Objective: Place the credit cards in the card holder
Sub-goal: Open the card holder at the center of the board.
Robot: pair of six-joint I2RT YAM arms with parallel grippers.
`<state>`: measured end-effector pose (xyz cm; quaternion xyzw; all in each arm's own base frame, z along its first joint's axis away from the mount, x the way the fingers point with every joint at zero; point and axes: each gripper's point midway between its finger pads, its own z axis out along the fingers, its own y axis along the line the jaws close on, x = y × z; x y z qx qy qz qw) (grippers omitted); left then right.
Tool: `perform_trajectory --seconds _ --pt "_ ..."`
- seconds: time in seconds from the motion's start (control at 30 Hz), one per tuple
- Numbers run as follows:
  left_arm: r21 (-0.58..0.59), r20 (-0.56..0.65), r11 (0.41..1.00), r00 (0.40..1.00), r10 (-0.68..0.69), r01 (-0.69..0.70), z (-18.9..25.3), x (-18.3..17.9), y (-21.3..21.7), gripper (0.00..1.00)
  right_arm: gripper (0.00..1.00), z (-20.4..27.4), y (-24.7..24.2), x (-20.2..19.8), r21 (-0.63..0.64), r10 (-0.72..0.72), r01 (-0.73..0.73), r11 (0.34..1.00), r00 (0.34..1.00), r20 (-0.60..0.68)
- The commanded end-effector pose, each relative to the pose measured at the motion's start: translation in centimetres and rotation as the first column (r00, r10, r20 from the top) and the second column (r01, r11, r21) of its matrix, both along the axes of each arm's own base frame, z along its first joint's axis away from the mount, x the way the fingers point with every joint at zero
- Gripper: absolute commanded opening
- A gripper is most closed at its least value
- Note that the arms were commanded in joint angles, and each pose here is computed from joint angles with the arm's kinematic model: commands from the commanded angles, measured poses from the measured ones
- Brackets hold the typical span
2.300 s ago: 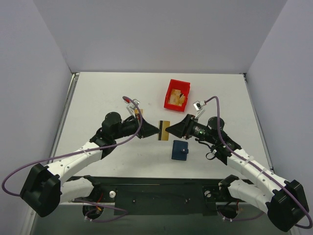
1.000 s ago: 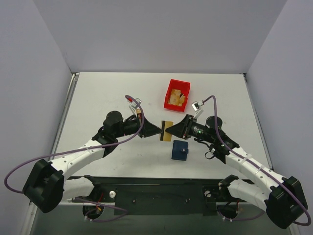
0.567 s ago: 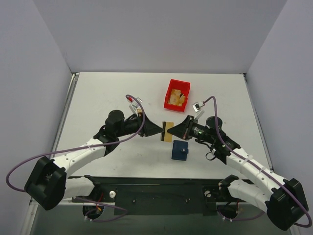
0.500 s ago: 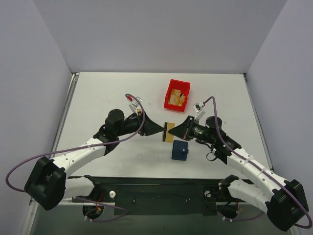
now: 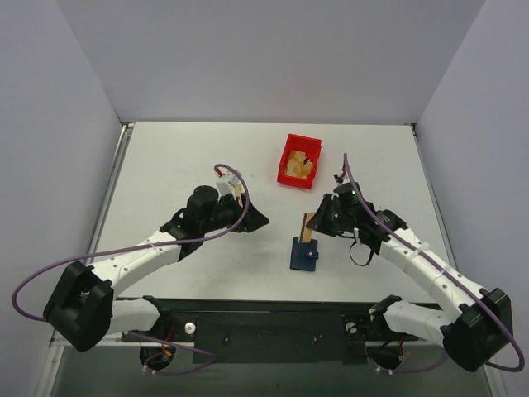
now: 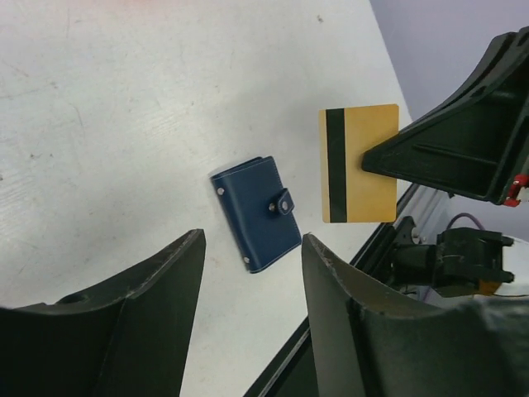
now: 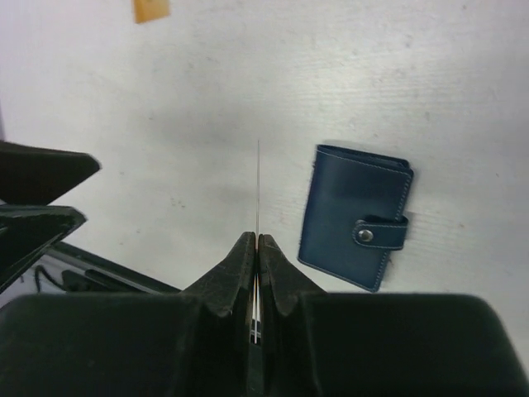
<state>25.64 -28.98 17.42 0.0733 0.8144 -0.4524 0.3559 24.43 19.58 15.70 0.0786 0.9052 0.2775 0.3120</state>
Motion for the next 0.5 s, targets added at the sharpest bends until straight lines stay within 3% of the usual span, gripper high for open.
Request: perform_trajectory --seconds 0.0,0.23,0.47 --pt "0.093 0.027 0.996 1.000 -0.009 0.006 -2.4 -0.1 -0.2 0.58 0.00 -4.1 -1.4 -1.4 -0.151 -0.050 0.025 0.988 0.986 -0.162" --pt "0.131 0.014 0.990 0.998 -0.058 0.055 -3.9 -1.5 -2.5 0.52 0.00 -6.8 -0.7 -1.9 -0.287 -0.074 0.006 0.958 0.971 -0.227" --pt "0.145 0.013 0.987 0.997 -0.073 0.071 -4.2 -2.0 -3.2 0.50 0.00 -7.4 -0.8 -1.6 -0.395 -0.067 -0.008 0.919 0.982 -0.175"
